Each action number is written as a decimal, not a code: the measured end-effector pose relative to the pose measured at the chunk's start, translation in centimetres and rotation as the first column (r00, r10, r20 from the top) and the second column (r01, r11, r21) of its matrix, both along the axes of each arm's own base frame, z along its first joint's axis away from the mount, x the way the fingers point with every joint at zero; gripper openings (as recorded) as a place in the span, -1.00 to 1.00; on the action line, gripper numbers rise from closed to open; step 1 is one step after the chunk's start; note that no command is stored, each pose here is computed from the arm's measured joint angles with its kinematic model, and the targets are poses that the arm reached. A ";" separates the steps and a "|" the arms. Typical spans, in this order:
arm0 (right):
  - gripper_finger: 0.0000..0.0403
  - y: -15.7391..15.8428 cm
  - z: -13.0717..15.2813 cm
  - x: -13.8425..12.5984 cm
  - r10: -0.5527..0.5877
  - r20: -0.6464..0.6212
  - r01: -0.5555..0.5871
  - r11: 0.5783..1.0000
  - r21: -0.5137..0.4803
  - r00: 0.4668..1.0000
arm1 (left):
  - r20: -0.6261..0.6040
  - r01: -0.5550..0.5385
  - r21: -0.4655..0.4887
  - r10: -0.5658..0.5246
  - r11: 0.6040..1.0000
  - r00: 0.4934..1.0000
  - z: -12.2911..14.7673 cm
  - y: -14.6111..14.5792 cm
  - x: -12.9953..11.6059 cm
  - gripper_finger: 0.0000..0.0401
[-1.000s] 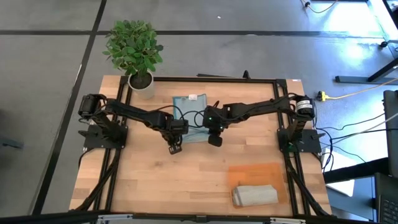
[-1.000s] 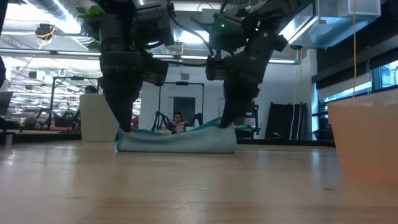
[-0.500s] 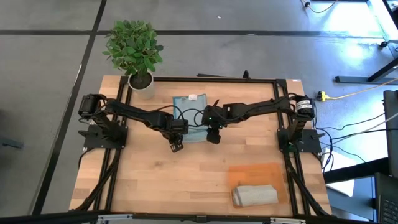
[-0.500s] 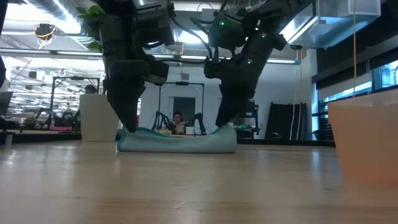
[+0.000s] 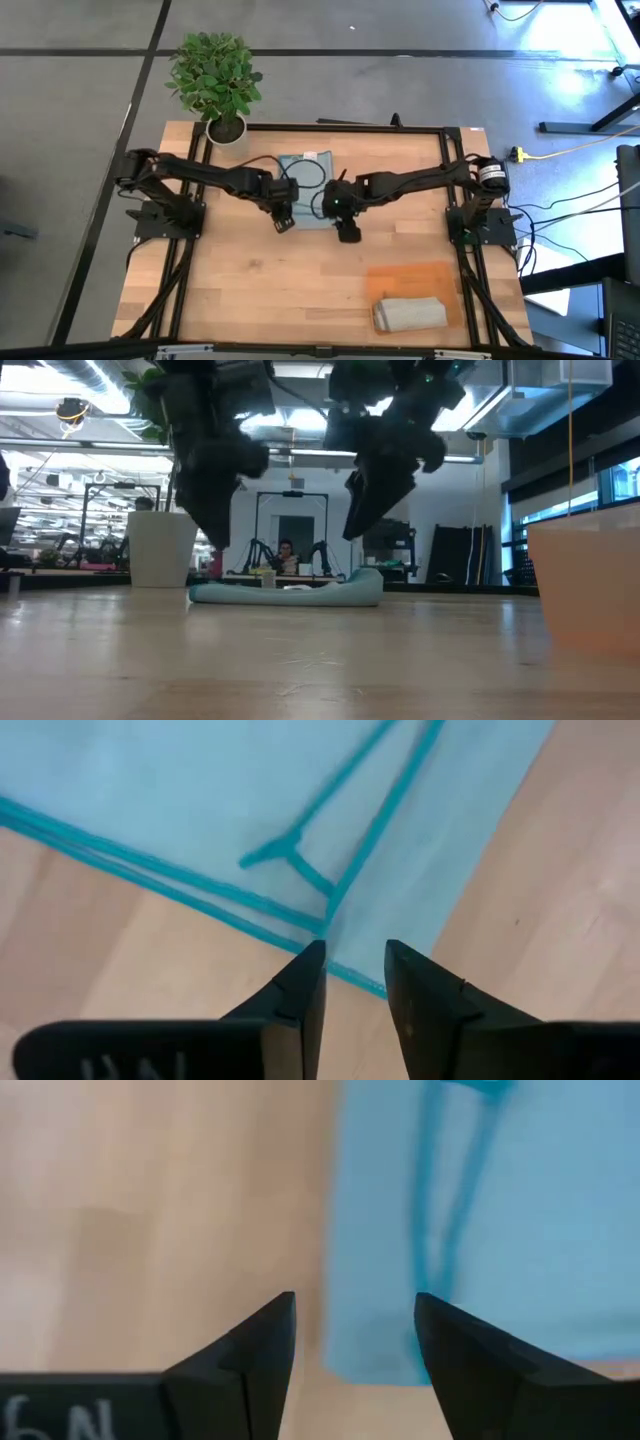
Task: Roll microfiber towels into tight, uniform cylinder then place into a basket
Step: Roll the light blue microfiber towel
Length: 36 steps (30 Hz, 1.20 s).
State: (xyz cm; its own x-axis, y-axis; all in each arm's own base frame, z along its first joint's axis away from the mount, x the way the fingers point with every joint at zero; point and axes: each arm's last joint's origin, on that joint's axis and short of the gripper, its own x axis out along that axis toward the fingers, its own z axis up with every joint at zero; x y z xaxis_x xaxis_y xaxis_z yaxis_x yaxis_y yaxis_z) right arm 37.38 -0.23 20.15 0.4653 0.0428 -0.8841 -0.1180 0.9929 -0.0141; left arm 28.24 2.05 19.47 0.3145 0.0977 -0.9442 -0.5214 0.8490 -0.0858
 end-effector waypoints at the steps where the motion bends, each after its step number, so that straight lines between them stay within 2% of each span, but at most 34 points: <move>1: 0.02 0.5 -0.1 -0.1 0.026 -0.003 -0.026 1.000 0.017 1.000 | 0.020 -0.005 0.005 0.005 1.000 1.000 0.5 0.1 -0.1 -0.53; 3: 0.02 1.4 -0.6 -0.3 0.081 -0.018 -0.080 0.996 0.041 0.997 | 0.045 -0.010 0.013 0.009 1.000 0.999 1.1 0.2 -0.4 -0.52; 6: 0.03 2.3 -1.6 -0.6 0.111 -0.038 -0.111 0.994 0.001 0.993 | 0.091 -0.001 0.017 0.000 1.000 0.996 2.3 -0.1 -0.9 -0.52; 12: 0.02 2.4 -3.6 -1.1 0.076 0.016 -0.074 0.993 -0.094 0.997 | 0.118 0.060 0.018 -0.061 0.998 0.991 2.9 -1.8 -1.0 -0.51; 19: -0.01 2.2 -5.8 -1.8 0.051 0.093 -0.037 0.989 -0.145 0.994 | 0.120 0.111 0.046 -0.116 0.993 0.986 2.9 -3.5 -1.0 -0.51; 23: -0.05 2.0 -6.7 -2.4 0.031 0.095 -0.013 0.983 -0.182 0.995 | 0.122 0.125 0.064 -0.132 0.990 0.984 2.9 -4.1 -1.0 -0.51; 33: -0.15 1.9 -8.0 -2.9 0.069 0.063 -0.054 0.977 -0.208 0.996 | 0.129 0.146 0.071 -0.154 0.987 0.980 2.9 -4.6 -1.0 -0.51; 36: -0.25 2.0 -8.1 -2.9 0.070 0.064 -0.055 0.977 -0.207 0.995 | 0.112 0.203 0.102 -0.214 0.974 0.970 2.7 -4.6 -0.8 -0.51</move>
